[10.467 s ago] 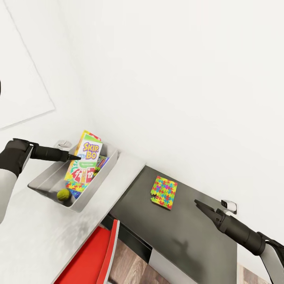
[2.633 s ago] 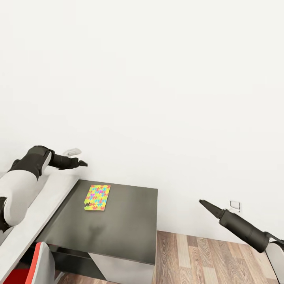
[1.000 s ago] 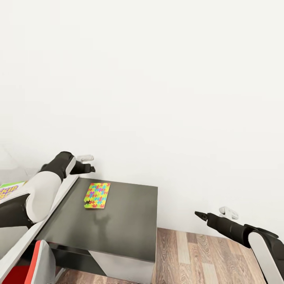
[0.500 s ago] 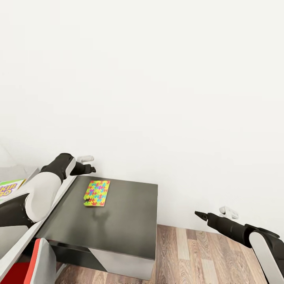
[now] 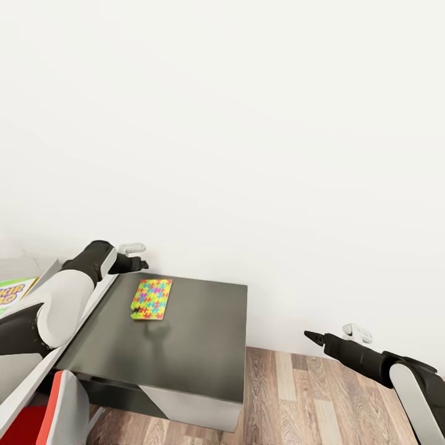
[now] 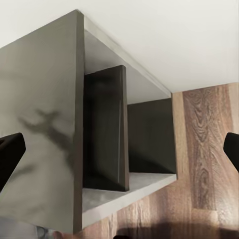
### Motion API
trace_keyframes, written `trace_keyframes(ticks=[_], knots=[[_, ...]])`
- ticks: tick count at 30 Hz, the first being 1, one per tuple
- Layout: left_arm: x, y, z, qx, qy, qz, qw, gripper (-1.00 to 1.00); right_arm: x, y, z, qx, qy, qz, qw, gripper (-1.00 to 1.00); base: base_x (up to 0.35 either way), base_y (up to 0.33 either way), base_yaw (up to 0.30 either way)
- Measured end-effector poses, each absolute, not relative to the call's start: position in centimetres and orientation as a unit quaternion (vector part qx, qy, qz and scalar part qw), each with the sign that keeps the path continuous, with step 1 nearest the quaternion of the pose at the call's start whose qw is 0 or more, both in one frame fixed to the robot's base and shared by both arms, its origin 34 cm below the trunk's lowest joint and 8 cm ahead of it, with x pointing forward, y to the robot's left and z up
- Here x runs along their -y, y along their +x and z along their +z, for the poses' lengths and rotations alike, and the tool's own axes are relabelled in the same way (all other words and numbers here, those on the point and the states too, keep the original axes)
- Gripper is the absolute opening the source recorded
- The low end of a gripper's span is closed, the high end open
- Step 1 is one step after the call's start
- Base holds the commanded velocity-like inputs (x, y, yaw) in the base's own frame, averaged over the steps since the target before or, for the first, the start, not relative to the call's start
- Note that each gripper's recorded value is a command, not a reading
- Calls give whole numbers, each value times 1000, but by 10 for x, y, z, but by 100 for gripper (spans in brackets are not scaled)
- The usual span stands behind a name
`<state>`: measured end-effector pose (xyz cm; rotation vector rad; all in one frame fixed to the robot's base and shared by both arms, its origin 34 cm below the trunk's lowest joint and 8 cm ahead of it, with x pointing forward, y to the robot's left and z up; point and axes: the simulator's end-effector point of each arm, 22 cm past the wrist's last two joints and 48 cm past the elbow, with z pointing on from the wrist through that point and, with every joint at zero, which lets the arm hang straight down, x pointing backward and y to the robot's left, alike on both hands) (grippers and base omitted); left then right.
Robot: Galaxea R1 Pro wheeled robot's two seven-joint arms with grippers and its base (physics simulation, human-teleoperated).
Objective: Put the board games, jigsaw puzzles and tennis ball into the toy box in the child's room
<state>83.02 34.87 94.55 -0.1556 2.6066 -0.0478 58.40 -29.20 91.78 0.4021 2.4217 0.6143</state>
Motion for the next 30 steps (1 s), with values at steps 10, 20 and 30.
trace_keyframes(ticks=[10, 20, 30], knots=[[-358, 830, 931, -963, -59, -17, 264, 100, 292, 583, 910, -915, 153, 230, 293, 100, 0, 0, 0], [-370, 828, 925, -957, -91, -63, 267, 100, 275, 584, 916, -905, 138, 276, 294, 100, 0, 0, 0], [-364, 828, 917, -955, -96, -95, 264, 100, 272, 583, 911, -904, 137, 285, 289, 100, 0, 0, 0]])
